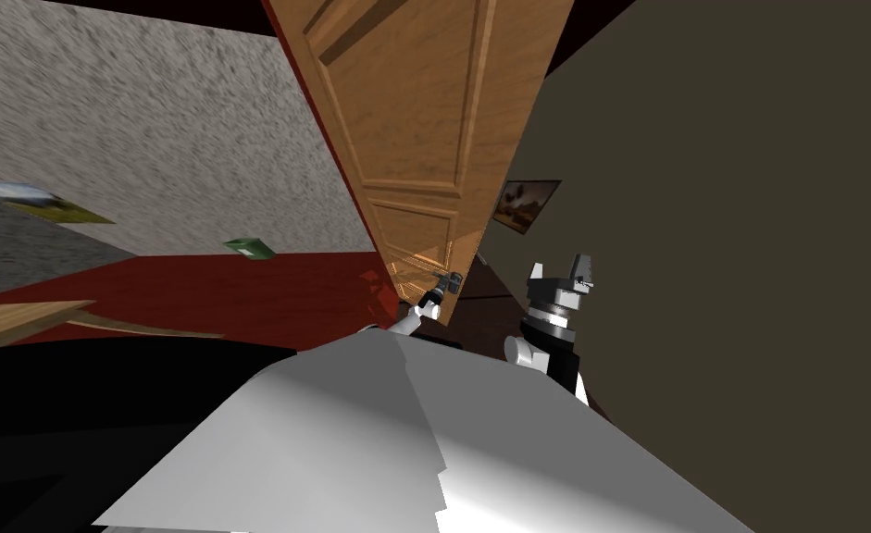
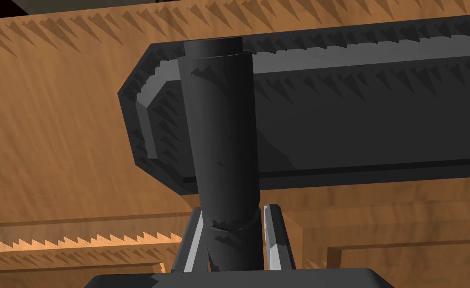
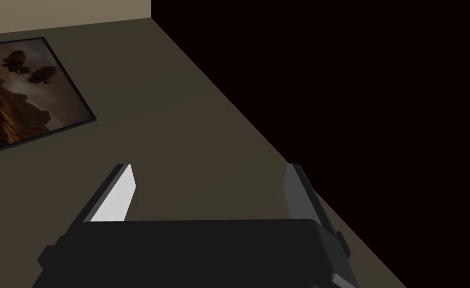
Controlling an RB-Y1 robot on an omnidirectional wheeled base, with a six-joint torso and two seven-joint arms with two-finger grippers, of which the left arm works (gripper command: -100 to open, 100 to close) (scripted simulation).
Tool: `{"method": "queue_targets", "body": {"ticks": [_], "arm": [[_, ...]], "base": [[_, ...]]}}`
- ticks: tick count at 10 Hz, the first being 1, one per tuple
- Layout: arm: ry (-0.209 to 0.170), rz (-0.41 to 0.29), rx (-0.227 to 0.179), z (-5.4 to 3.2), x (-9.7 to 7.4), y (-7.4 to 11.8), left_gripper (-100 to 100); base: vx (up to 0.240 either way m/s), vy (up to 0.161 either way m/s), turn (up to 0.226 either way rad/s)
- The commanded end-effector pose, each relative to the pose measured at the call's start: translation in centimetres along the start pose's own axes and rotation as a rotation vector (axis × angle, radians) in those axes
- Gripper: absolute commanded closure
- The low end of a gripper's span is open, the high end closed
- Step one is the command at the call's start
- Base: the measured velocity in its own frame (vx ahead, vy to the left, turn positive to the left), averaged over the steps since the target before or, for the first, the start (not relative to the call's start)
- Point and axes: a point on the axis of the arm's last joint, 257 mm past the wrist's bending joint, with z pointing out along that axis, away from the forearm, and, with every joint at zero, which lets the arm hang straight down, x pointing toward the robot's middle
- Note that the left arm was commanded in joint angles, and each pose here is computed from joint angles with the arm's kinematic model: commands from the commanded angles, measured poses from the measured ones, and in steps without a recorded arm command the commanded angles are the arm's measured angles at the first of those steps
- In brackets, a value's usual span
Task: Push the door open
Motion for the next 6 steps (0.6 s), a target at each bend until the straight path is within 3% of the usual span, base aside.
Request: {"method": "queue_targets", "body": {"ticks": [1, 2, 3, 4, 5, 6], "arm": [[-0.004, 0.002, 0.005, 0.07, -0.3, -0.2, 100], [-0.004, 0.002, 0.005, 0.07, -0.3, -0.2, 100], [-0.027, 0.023, -0.006, -0.07, -2.3, 0.4, 100], [-0.027, 0.023, -0.006, -0.07, -2.3, 0.4, 100], [-0.052, 0.035, -0.009, -0.07, -4.1, 0.6, 100], [-0.061, 0.038, -0.009, -0.06, -4.7, 0.6, 100]], "base": [[0.000, 0.000, 0.000], [0.000, 0.000, 0.000], [0.069, -0.110, 0.031], [0.073, -0.108, 0.071], [0.108, -0.120, 0.080], [0.132, -0.159, 0.068]]}}
